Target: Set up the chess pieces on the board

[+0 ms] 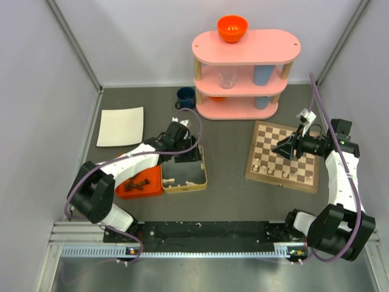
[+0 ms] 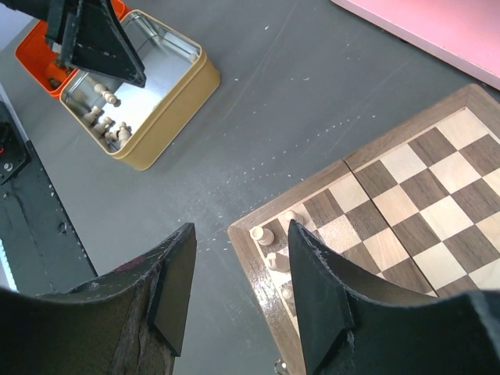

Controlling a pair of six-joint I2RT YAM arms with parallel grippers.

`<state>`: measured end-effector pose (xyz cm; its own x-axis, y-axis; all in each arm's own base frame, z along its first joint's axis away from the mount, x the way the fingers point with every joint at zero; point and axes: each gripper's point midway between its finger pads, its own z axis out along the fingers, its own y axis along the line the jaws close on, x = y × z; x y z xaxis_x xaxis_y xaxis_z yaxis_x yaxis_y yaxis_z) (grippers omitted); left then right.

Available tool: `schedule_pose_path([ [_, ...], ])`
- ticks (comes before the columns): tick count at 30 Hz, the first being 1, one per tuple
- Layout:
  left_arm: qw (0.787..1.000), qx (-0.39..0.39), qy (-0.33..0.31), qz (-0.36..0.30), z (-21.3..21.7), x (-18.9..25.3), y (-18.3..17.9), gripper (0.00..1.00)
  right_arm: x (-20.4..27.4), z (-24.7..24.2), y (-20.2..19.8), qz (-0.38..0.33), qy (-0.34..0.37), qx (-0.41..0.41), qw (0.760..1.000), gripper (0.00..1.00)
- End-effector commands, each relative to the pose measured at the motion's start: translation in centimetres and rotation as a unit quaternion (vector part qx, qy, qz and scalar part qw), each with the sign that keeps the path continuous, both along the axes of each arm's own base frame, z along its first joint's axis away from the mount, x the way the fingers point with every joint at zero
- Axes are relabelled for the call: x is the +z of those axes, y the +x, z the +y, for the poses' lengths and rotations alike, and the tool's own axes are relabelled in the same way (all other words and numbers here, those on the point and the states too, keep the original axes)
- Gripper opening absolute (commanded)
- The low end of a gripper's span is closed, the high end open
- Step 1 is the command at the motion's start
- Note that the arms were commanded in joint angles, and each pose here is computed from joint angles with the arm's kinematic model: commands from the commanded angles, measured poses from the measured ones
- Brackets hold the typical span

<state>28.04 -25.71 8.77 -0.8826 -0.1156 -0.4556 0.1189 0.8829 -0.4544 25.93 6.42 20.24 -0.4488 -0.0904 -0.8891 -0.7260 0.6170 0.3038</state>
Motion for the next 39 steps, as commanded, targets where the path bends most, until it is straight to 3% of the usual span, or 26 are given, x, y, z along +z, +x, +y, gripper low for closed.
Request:
schedule_pose_path([
  [1, 0.997, -0.061, 0.015, -0.045, 0.9, 2.1, 0.4, 0.53, 1.3, 0.3, 0.0, -0.039, 0.003, 0.014, 0.999, 0.5],
  [5, 0.999, -0.032, 0.017, -0.021, 1.0, 1.0, 0.4, 0.49, 1.2, 0.2, -0.1, -0.039, 0.0, 0.011, 0.999, 0.51],
  [13, 0.99, 0.13, -0.007, 0.048, 1.0, -0.8, 1.9, 0.5, 1.1, 0.2, -0.1, -0.036, 0.003, 0.013, 0.999, 0.51],
  [16, 0.985, 0.169, 0.006, 0.037, 1.0, -1.2, 3.2, 0.49, 1.0, 0.2, -0.1, -0.036, 0.001, 0.011, 0.999, 0.51],
  [23, 0.986, 0.167, 0.015, 0.019, -0.1, -2.1, 4.6, 0.48, 1.0, 0.2, 0.0, -0.033, 0.002, 0.011, 0.999, 0.51],
  [39, 0.99, 0.13, 0.01, 0.044, -1.7, -3.7, 3.3, 0.48, 0.9, 0.2, 0.0, -0.031, 0.003, 0.011, 0.999, 0.52],
])
